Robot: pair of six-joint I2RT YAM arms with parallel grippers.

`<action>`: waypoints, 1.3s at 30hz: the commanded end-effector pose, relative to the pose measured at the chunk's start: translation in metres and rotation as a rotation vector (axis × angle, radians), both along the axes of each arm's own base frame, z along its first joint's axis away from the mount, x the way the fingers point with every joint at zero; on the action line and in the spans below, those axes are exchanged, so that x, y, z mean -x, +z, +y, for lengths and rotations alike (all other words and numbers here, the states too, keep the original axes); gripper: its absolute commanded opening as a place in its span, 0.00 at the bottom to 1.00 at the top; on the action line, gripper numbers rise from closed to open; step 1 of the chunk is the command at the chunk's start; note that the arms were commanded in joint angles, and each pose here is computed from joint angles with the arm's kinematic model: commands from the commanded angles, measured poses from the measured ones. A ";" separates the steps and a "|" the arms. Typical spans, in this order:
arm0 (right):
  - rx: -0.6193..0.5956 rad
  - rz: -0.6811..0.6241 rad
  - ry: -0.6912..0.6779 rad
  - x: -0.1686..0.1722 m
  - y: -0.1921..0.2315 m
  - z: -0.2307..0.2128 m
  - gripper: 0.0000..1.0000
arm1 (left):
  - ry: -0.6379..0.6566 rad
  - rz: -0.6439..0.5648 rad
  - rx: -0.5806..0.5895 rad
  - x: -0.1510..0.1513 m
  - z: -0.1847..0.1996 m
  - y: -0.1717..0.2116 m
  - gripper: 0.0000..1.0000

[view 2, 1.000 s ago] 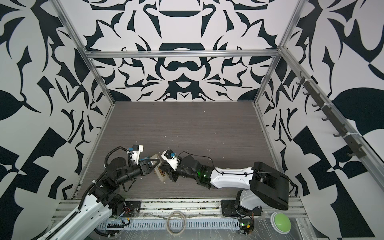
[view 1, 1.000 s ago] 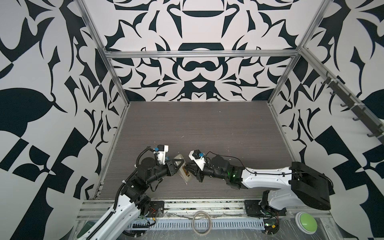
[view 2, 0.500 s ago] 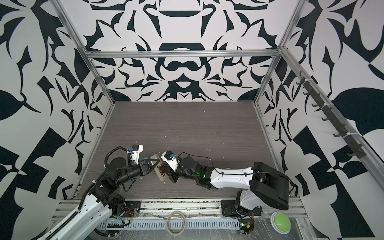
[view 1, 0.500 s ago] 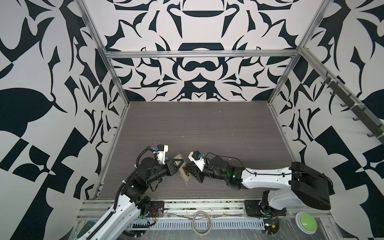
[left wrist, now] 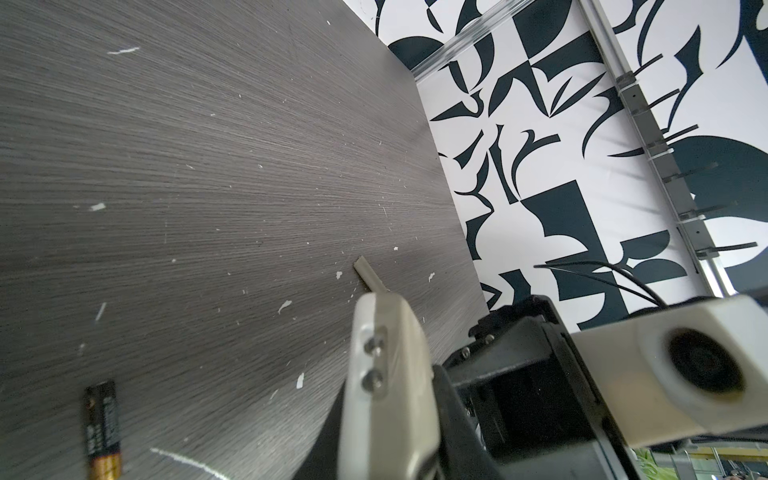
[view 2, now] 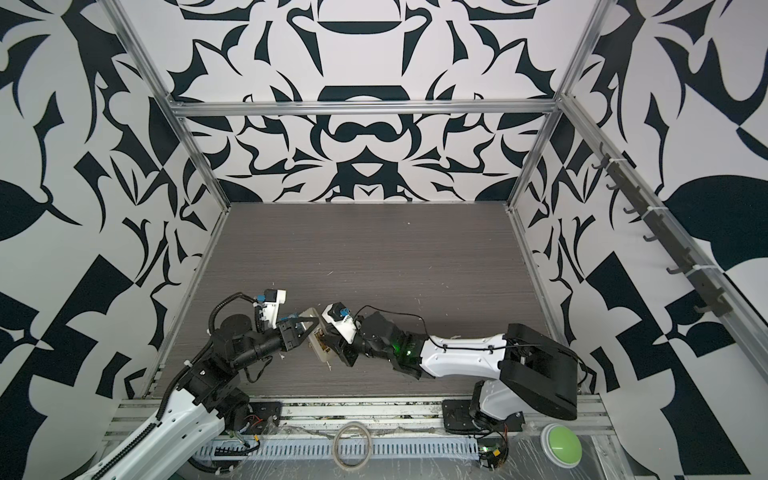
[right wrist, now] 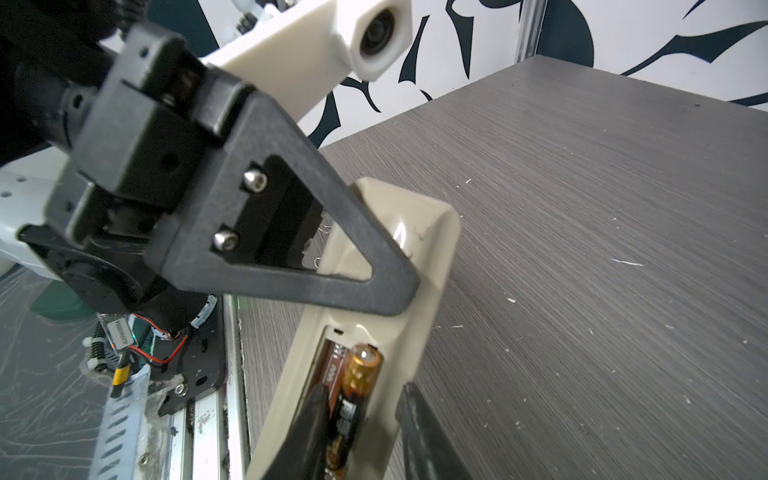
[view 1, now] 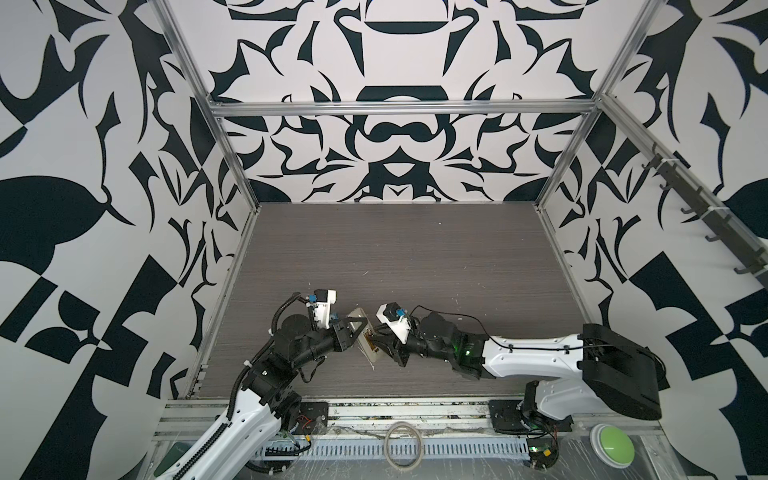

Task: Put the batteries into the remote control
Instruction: 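Press the battery into the compartment and open the right gripper, then reposition the right gripper over the remote and push the battery down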

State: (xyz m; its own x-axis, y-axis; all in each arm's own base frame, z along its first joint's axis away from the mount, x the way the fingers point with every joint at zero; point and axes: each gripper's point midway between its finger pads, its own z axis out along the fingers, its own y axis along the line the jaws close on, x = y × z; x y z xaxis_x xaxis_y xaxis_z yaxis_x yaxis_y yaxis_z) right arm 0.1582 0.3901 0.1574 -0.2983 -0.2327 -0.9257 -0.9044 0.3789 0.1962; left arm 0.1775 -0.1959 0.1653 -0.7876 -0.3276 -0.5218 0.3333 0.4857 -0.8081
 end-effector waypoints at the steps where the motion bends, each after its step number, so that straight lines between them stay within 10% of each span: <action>1: -0.038 -0.029 -0.004 -0.002 0.022 0.005 0.36 | -0.016 -0.059 0.039 -0.001 -0.003 0.020 0.00; 24: -0.028 -0.072 0.015 0.007 0.044 0.000 0.45 | -0.023 -0.042 -0.003 0.003 0.000 0.009 0.00; 39: 0.247 -0.307 0.190 0.030 0.050 -0.039 0.58 | -0.134 -0.008 -0.037 0.018 -0.009 0.006 0.00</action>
State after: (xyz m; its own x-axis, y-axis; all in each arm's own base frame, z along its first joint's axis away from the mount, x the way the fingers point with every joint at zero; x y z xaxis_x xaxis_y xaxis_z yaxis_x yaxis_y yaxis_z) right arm 0.1352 0.3538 0.2010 -0.0556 -0.4025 -0.9137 -0.9538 0.2920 -0.0706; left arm 0.1632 -0.1994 0.1544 -0.8259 -0.2301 -0.5147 0.3524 0.5019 -0.7899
